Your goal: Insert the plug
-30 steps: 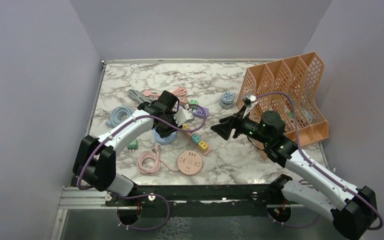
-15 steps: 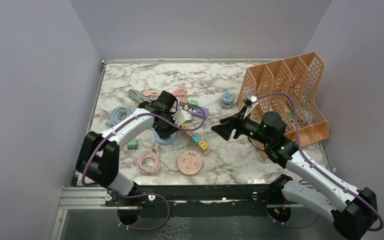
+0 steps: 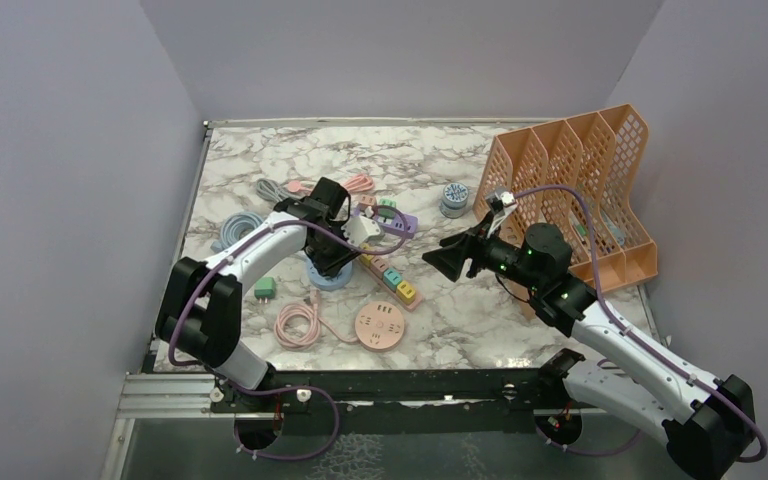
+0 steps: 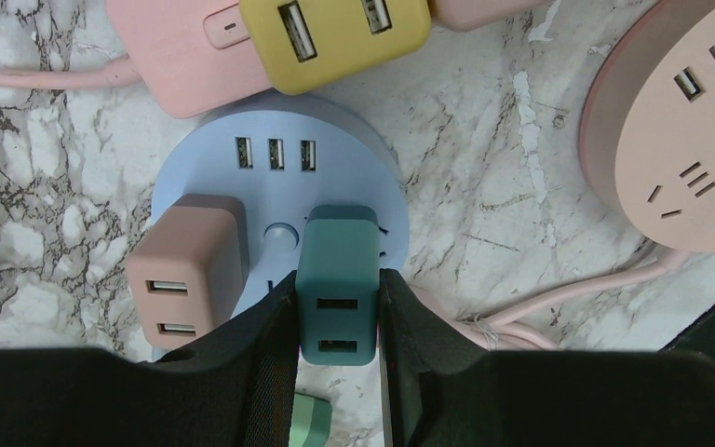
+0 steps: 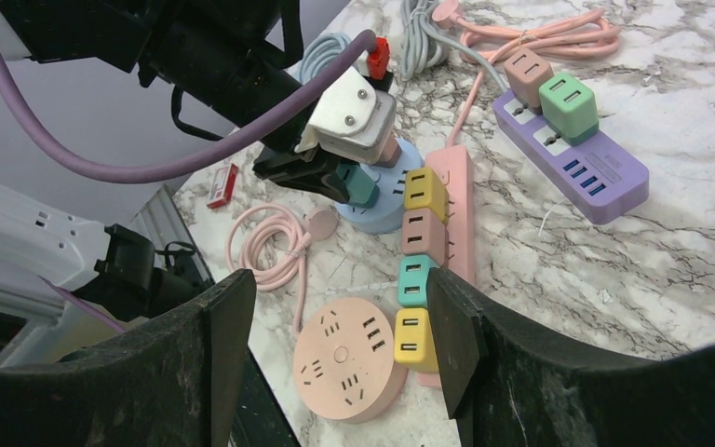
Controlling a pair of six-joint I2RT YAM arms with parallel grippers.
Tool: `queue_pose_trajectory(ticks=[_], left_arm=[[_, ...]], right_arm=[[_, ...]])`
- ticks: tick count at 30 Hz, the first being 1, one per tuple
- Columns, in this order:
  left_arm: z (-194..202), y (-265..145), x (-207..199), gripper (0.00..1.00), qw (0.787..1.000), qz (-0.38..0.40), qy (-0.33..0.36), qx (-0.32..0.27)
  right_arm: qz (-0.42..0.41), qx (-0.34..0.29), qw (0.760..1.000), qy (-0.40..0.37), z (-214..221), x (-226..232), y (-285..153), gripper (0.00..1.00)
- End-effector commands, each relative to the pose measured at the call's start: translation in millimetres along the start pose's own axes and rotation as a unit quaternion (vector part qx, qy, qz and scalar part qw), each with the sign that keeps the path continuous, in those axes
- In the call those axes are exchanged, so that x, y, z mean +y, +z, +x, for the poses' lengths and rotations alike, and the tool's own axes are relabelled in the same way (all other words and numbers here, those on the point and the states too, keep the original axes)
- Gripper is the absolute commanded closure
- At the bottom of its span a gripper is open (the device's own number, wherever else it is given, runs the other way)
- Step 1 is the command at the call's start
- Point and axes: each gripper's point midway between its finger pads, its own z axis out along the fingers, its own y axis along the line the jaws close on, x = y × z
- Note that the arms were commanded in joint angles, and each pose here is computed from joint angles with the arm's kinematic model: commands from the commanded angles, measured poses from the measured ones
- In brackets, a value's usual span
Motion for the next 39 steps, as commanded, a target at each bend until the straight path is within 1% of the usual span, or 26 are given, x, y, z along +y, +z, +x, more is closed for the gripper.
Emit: queue_pose_trajectory(ticks=[1,12,14,16,17,19,21,22,23,24,25,26,27,30,32,34,35,36,38,39], left_arm=[[32.1,32.0,-13.7,1.0,0.997,0.056,-0.008,0.044],[70.7,72.7,-19.7,1.0,0.986,0.086,-0.047,0.135],[67.8,74.6,-21.3,1.0,0.986,0.093,-0.053,0.13],[54.7,70.0,-19.2,1.0,0.989,0.092,-0.054,0.106],[46.7,64.9,-16.6,0.97,0.991,0.087,-0.054,0.091],[23.3,49.1,-9.4,0.87,0.995,0.07,-0.051,0.047],[-6.1,20.1,1.0,0.78,0.998,0.04,-0.047,-0.014],[-18.6,6.2,5.2,0.73,0.998,0.027,-0.044,-0.042],[-29.3,-7.6,8.7,0.65,0.997,0.014,-0.041,-0.068],[-37.5,-20.9,10.3,0.53,0.995,0.003,-0.036,-0.089],[-44.4,-33.5,11.7,0.22,0.993,-0.007,-0.031,-0.109],[-50.0,-44.8,12.3,0.04,0.991,-0.014,-0.026,-0.128],[-53.9,-55.0,12.5,0.01,0.989,-0.02,-0.022,-0.144],[-60.7,-82.7,18.1,0.01,0.981,-0.044,-0.032,-0.185],[-65.6,-104.2,35.3,0.01,0.967,-0.088,-0.077,-0.228],[-60.4,-128.5,62.3,0.01,0.938,-0.161,-0.147,-0.268],[-54.4,-140.8,74.4,0.01,0.918,-0.201,-0.191,-0.284],[-43.5,-149.5,85.2,0.01,0.895,-0.24,-0.244,-0.288],[-17.2,-160.7,98.6,0.01,0.85,-0.302,-0.335,-0.273],[-4.0,-162.1,100.4,0.01,0.83,-0.32,-0.376,-0.259]], right_arm=[[0.001,-0.013,1.0,-0.009,-7.0,1.1,-2.5,0.33],[0.01,-0.015,1.0,-0.016,-8.4,-2.4,-3.0,0.33],[0.011,-0.016,1.0,-0.017,-8.3,-2.6,-3.6,0.33],[0.013,-0.016,1.0,-0.017,-8.3,-3.3,-4.0,0.33],[0.013,-0.017,1.0,-0.018,-9.3,-2.6,-4.5,0.33],[0.014,-0.017,1.0,-0.019,-9.5,-3.0,-5.0,0.33],[0.015,-0.019,0.999,-0.021,-10.6,-2.8,-5.3,0.33],[0.015,-0.018,0.999,-0.021,-10.7,-2.9,-5.3,0.33],[0.016,-0.018,0.999,-0.022,-10.9,-3.0,-5.3,0.33],[0.017,-0.019,0.999,-0.022,-11.3,-3.1,-5.6,0.33],[0.017,-0.019,0.999,-0.022,-11.4,-3.1,-5.9,0.33],[0.018,-0.02,0.999,-0.021,-12.3,-3.1,-6.6,0.33],[0.02,-0.022,0.999,-0.021,-13.0,-3.1,-7.3,0.33],[0.02,-0.025,0.999,-0.02,-14.5,-1.9,-9.7,0.33],[0.02,-0.027,0.999,-0.02,-15.3,-0.9,-11.4,0.33],[0.022,-0.027,0.999,-0.018,-14.0,-2.1,-11.7,0.33],[0.025,-0.025,0.999,-0.016,-13.0,-3.2,-11.3,0.33],[0.026,-0.023,0.999,-0.014,-12.0,-3.9,-11.2,0.33],[0.028,-0.019,0.999,-0.012,-9.2,-5.4,-10.3,0.33],[0.029,-0.017,0.999,-0.011,-7.9,-6.2,-9.8,0.33]])
